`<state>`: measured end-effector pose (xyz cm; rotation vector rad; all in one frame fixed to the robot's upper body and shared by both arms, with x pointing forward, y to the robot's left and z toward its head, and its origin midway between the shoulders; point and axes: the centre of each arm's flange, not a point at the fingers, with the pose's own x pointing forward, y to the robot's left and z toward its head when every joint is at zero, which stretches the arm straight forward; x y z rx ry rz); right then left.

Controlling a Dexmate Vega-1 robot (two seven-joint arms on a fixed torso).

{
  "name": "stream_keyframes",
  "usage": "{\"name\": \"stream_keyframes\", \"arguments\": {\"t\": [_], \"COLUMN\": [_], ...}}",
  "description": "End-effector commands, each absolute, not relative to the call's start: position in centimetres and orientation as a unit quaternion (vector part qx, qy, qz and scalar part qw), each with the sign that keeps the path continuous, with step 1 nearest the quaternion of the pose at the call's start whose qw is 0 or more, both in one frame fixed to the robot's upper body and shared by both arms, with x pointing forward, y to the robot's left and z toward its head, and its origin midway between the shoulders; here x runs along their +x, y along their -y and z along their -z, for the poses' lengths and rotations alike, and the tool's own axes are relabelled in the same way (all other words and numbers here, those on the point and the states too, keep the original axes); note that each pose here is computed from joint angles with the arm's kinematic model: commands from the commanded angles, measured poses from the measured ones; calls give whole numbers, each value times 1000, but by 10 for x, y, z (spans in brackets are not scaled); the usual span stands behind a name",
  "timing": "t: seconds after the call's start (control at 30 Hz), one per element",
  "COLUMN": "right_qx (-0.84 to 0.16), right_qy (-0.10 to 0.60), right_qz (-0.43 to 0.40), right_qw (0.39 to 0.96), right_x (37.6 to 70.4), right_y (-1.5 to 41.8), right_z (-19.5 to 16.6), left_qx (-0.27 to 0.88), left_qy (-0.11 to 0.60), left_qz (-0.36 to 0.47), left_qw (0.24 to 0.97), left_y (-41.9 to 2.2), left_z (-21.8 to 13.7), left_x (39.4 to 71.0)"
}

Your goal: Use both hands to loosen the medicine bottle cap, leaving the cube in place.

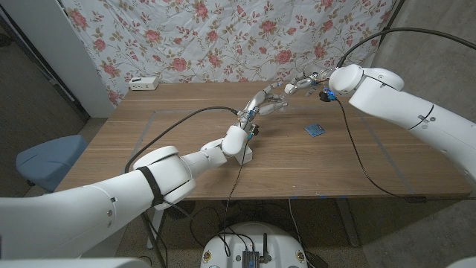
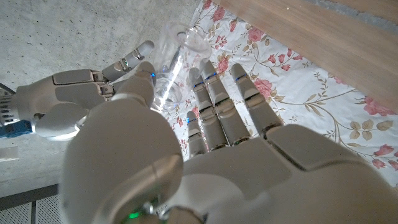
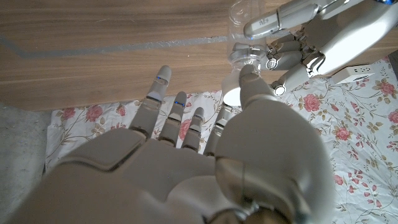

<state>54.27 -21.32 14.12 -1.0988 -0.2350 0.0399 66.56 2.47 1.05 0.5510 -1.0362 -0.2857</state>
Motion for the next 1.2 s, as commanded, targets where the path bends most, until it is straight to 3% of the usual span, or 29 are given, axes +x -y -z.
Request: {"name": "stream_keyframes", "arguments": {"t": [0.03,1.2], "right_qx": [-517,-501], "right_qy": [112,83], "right_qz": [-5,30], "right_qw": [849,861], "right_x": [536,538], "right_y": [215,227], "right_z": [-145,-142], "left_qx": [250,230], "left_qy": [507,556], "left_qz": [128,105], "left_qw": [815,792], "left_y": [-30,-69], "left_z": [-12,-8], "left_x": [660,642]}}
